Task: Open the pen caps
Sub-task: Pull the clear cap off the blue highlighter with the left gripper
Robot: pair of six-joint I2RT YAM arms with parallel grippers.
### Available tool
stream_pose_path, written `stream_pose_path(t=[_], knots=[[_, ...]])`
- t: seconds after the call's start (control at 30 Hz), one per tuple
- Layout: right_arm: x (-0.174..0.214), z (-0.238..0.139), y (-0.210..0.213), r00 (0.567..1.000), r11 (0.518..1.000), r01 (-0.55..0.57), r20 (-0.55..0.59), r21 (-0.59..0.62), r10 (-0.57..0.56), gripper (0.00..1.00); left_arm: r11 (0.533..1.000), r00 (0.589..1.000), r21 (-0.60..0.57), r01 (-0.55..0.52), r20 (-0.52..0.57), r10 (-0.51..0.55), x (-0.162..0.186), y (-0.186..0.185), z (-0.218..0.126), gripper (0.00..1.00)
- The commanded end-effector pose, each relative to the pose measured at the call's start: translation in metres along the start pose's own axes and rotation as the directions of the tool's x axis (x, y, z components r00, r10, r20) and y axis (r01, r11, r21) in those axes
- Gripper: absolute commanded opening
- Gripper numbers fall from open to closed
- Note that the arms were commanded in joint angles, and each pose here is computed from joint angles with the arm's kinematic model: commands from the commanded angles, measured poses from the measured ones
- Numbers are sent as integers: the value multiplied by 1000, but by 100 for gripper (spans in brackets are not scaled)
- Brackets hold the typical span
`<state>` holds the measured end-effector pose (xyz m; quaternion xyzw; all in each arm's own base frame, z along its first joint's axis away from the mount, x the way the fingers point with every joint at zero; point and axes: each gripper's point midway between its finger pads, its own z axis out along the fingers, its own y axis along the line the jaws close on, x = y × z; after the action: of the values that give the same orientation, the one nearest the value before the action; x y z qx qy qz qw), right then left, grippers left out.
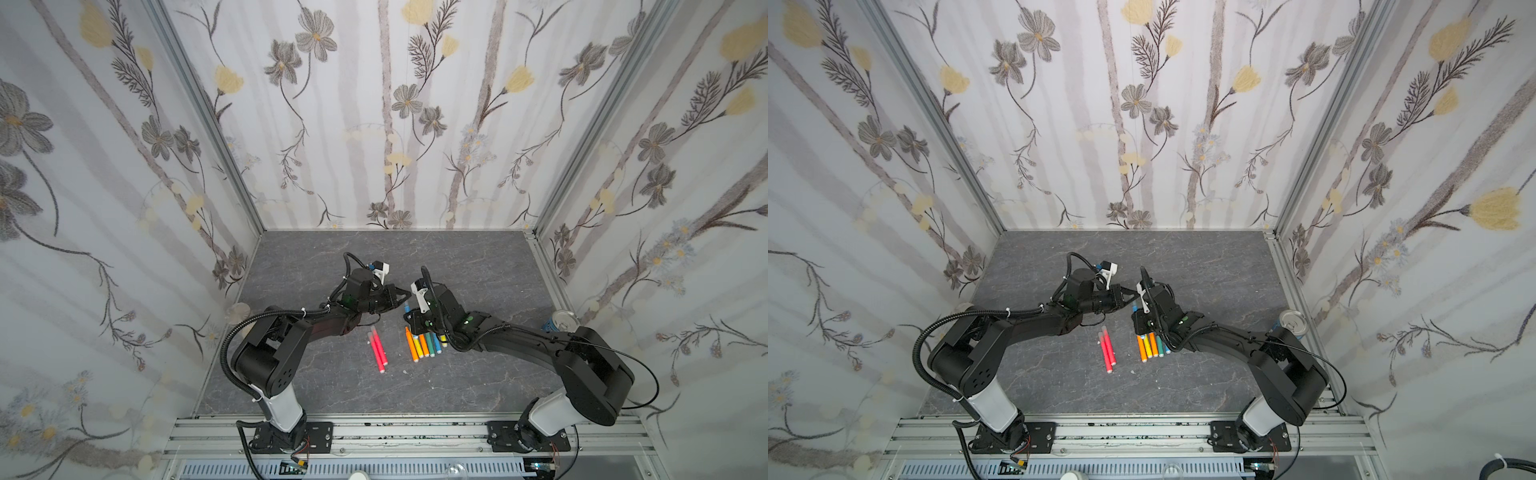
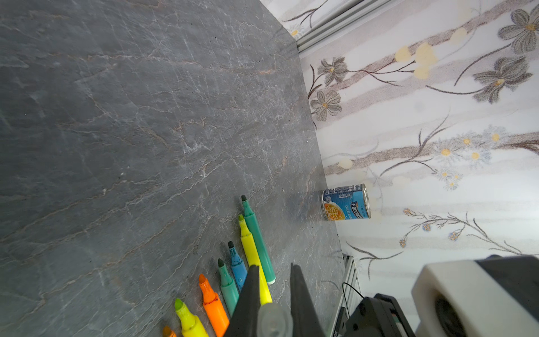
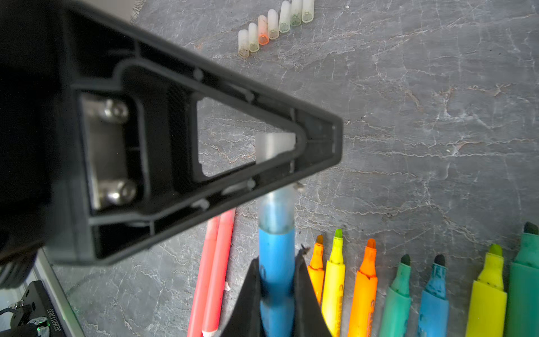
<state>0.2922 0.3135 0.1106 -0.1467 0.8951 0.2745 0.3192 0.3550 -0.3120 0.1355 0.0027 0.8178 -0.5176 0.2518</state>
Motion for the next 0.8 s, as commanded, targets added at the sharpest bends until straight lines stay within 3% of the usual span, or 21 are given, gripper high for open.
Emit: stream_pose_path(t=[0.0, 0.2, 0.5, 0.77], knots=[[-5, -1, 3, 1000, 1000, 1, 18, -12, 0, 0, 1000, 1000, 10, -19, 21, 19, -5, -4, -2, 11], [-7, 0, 3, 1000, 1000, 0, 21, -6, 0, 0, 1000, 1000, 17, -13, -2, 13, 3, -4, 2, 24], [-8, 1, 3, 1000, 1000, 1, 22, -3, -1, 0, 1000, 1000, 24, -15, -10, 15, 5, -6, 3, 23], [-6, 3, 2, 1000, 1000, 0, 15, 1, 0, 0, 999, 1000, 33, -19, -10, 20, 5, -8, 2, 2]])
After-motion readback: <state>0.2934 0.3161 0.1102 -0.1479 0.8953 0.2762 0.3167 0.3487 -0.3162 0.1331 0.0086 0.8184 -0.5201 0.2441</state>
